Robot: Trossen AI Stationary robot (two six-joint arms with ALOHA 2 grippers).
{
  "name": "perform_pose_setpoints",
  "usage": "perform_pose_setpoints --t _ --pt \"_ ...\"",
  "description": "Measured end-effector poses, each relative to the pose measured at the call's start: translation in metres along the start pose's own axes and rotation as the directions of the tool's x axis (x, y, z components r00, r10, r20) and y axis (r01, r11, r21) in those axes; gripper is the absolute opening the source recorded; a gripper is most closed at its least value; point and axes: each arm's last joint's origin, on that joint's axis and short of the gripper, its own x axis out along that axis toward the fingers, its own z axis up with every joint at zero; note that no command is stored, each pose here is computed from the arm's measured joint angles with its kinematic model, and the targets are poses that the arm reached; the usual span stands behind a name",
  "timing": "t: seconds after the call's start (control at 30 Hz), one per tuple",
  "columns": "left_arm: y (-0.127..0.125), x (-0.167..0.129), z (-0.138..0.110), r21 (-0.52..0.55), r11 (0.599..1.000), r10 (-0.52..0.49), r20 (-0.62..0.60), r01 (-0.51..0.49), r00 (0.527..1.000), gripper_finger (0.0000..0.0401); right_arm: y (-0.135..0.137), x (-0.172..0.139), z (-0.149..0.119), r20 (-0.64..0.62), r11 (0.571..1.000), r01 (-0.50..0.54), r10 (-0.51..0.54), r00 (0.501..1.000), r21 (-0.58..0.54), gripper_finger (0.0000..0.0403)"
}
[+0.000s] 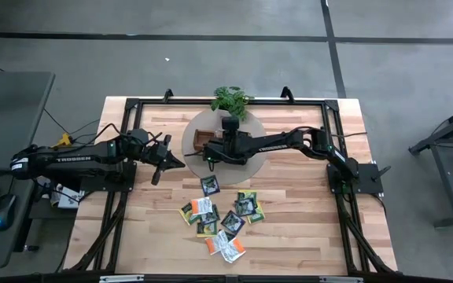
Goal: Pick & Place Tea
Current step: Put the white tea bag into the middle section of the wooden organizer, then put the top white tea bag into the middle section of the wooden organizer
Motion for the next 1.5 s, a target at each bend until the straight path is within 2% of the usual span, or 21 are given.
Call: perform_pose_setpoints --t 0.27,0.73,1.17,1.5 --pt "0.0000 0.0000 0.0000 0.000 1.000 0.000 0.000 0.000 1.000 0.0000 0.0026 -0.0017 0.0008 0.017 0.999 -0.050 0.050 0.999 -0.003 0.0000" --pt "0.0000 0.0000 0.0000 0.000 1.000 0.000 0.000 0.000 1.000 0.0000 0.0032 -0.0018 0.0010 0.023 0.997 -0.069 0.070 0.997 -0.015 0.0003" --pt "0.0000 0.0000 0.0000 0.000 1.000 0.000 0.000 0.000 1.000 0.0000 0.0030 -0.0019 0.0010 0.023 0.997 -0.069 0.070 0.997 -0.015 0.0064" --pt "0.0000 0.0000 0.0000 0.000 1.000 0.000 0.000 0.000 1.000 0.0000 0.0035 -0.0030 0.0014 0.025 0.998 -0.062 0.062 0.998 -0.015 0.0080"
